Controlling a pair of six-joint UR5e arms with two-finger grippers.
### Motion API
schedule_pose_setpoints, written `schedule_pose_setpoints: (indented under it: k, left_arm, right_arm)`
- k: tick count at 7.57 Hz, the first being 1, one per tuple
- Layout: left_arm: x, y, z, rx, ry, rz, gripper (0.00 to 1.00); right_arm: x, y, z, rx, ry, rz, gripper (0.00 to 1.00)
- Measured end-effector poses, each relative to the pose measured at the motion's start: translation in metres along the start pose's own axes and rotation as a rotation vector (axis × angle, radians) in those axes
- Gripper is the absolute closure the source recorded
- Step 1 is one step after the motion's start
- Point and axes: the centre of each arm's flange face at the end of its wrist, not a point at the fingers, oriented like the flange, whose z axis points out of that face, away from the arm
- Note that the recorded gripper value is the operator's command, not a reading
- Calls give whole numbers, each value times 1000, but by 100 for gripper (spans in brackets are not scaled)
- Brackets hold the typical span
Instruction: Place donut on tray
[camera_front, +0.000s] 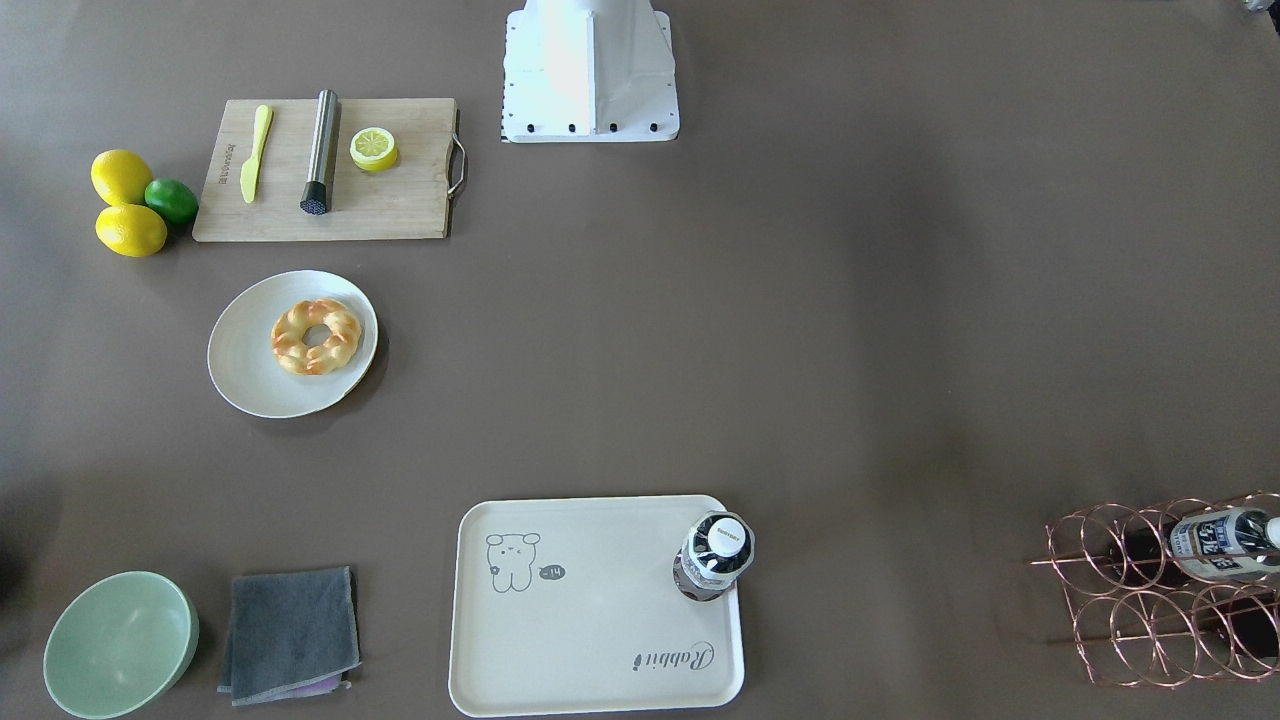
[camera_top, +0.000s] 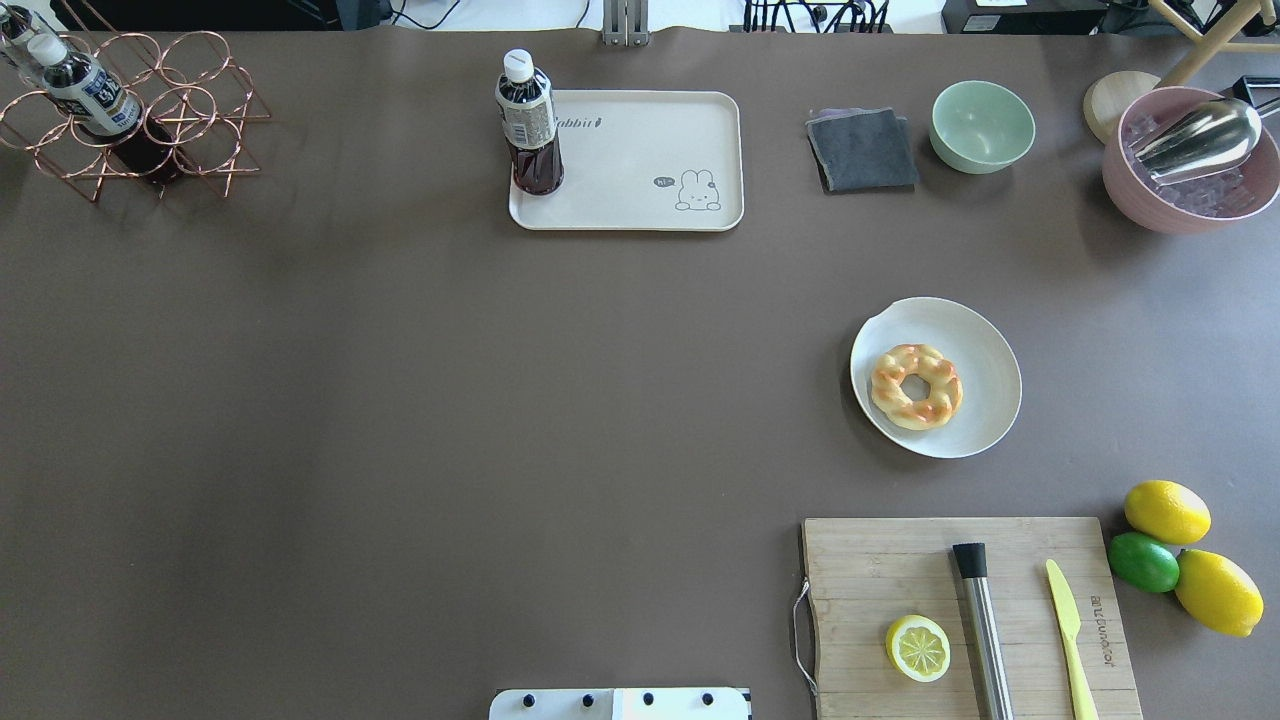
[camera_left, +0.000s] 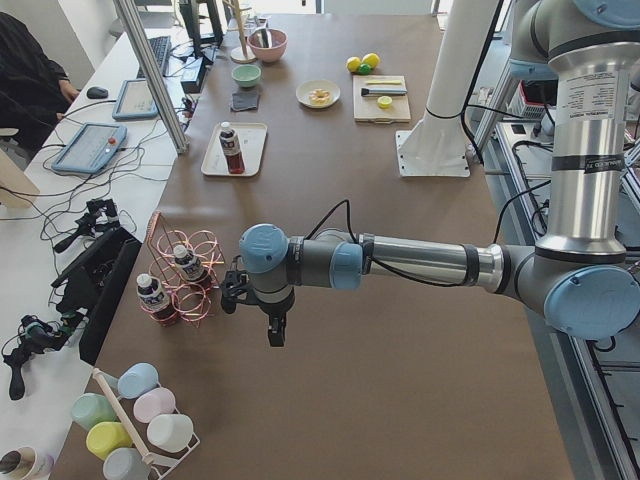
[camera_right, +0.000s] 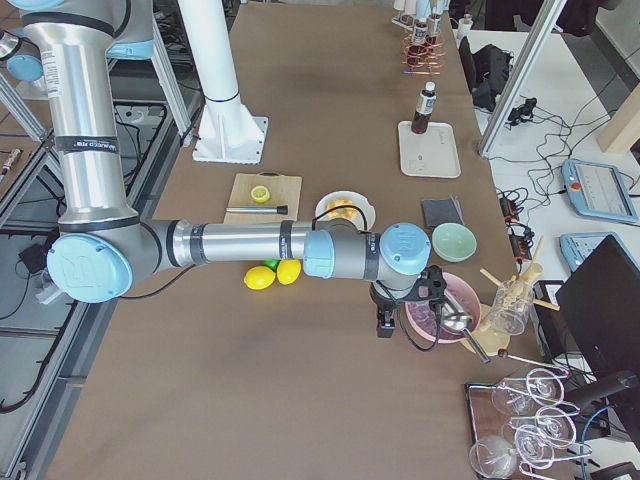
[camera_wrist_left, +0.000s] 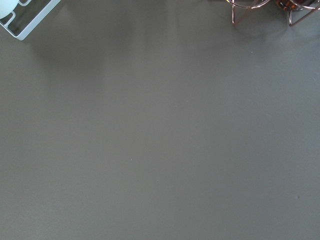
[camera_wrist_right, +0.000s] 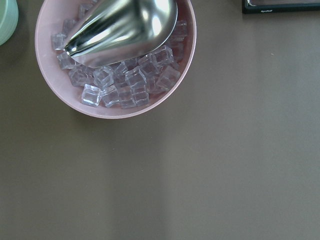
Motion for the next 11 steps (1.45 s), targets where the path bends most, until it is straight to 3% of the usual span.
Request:
schedule_pose_setpoints:
  k: [11]
  left_arm:
    - [0, 0, 0, 1, -1, 0, 2]
  right_arm:
    - [-2, 0, -3, 9, 17, -12, 0]
